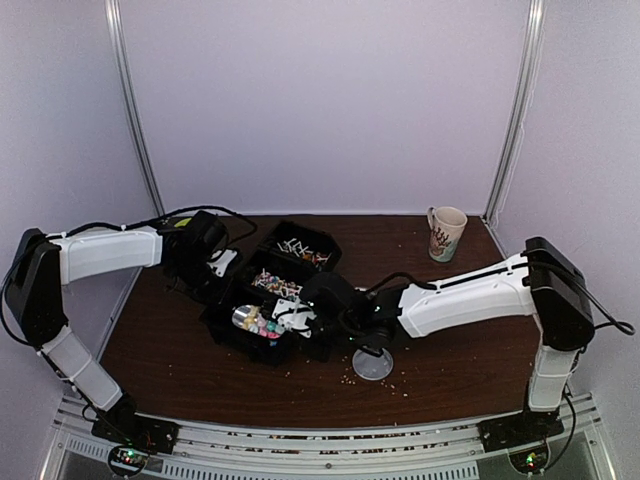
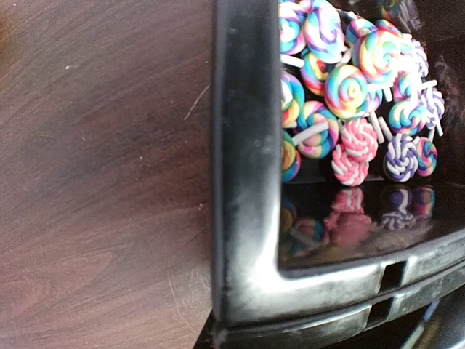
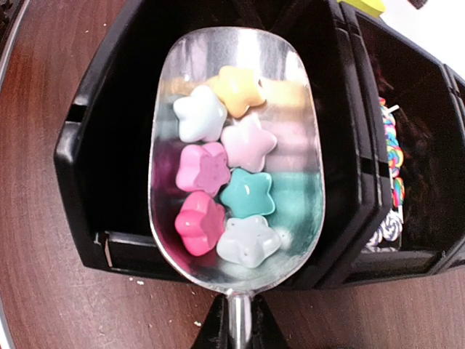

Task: Pack the candies
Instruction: Scoop the fake candies from the storage box, then place the fake candies in the packing bottle.

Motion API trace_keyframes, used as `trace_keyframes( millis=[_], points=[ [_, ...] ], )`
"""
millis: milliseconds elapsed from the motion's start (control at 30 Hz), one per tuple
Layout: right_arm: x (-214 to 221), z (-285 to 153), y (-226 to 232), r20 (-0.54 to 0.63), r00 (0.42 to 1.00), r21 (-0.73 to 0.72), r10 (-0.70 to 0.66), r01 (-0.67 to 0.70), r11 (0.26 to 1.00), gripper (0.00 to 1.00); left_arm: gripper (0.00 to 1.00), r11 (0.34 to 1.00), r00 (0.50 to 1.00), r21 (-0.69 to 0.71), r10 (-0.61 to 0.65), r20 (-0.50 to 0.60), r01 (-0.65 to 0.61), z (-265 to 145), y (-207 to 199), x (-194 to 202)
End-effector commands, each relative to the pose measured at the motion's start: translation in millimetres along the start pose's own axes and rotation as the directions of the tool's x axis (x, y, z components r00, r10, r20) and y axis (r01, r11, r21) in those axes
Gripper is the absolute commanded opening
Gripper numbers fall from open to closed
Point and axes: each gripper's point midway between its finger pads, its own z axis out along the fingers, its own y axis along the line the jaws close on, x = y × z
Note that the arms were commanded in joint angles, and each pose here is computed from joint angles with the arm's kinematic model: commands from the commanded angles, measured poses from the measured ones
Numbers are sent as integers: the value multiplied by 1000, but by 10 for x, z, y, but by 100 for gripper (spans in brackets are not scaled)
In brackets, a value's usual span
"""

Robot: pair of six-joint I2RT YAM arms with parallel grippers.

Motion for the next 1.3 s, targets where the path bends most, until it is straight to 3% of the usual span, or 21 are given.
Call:
trace_keyframes(
  millis=[0,367,1267],
  points=[
    [-83,-247,-250,38,999,84,11,-15,996,0,0,996,958,90,0,286,-27,-461,-201,-710],
    [-63,-636,-531,35,999,167,31,-37,985,0,0,996,960,90,-3,282,-23,-453,-190,-705],
    [682,-1686,-1066,-123,964,404,234,-167,900,0,0,995,958,96,0,287,-29,-487,-205,-717]
  ],
)
